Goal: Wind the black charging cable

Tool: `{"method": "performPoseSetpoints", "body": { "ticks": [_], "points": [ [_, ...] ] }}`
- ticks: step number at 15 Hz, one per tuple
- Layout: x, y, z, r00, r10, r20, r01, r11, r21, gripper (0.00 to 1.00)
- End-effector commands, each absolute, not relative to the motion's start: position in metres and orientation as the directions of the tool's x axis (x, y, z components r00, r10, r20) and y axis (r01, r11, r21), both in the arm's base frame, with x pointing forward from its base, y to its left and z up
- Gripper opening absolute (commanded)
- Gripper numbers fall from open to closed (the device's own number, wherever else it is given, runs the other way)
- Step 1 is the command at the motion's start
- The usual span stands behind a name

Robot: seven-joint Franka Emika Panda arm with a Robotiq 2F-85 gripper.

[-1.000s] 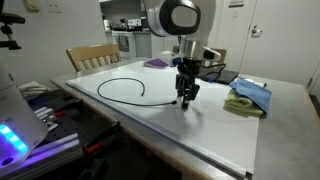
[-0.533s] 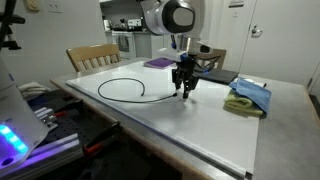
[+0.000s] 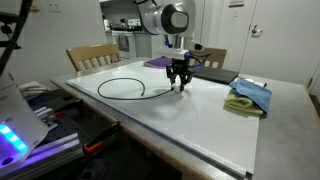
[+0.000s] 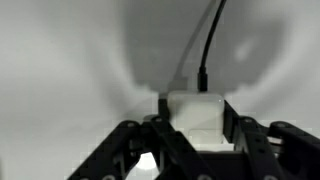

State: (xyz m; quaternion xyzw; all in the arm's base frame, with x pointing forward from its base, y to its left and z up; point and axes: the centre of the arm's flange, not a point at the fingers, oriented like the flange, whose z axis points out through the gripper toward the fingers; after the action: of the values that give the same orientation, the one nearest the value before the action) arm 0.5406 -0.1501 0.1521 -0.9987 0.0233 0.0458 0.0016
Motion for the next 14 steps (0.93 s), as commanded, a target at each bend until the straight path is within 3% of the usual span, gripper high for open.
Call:
{"method": "performPoseSetpoints", "body": {
  "ticks": [1,4,5,14],
  "points": [
    [0.541,-0.151,0.152,0.995,-0.045,-0.092,-0.046,-0.999,-0.001,0.51],
    [0.541,-0.151,0.150,0.995,-0.044,-0.094,-0.044,-0.999,-0.001,0.51],
    [0.541,-0.151,0.150,0.995,-0.044,-0.094,-0.044,-0.999,-0.001,0.26],
    [0.582,-0.094,0.156,0.912,0.396,-0.106,0.403,-0.913,0.057,0.26]
  ]
}}
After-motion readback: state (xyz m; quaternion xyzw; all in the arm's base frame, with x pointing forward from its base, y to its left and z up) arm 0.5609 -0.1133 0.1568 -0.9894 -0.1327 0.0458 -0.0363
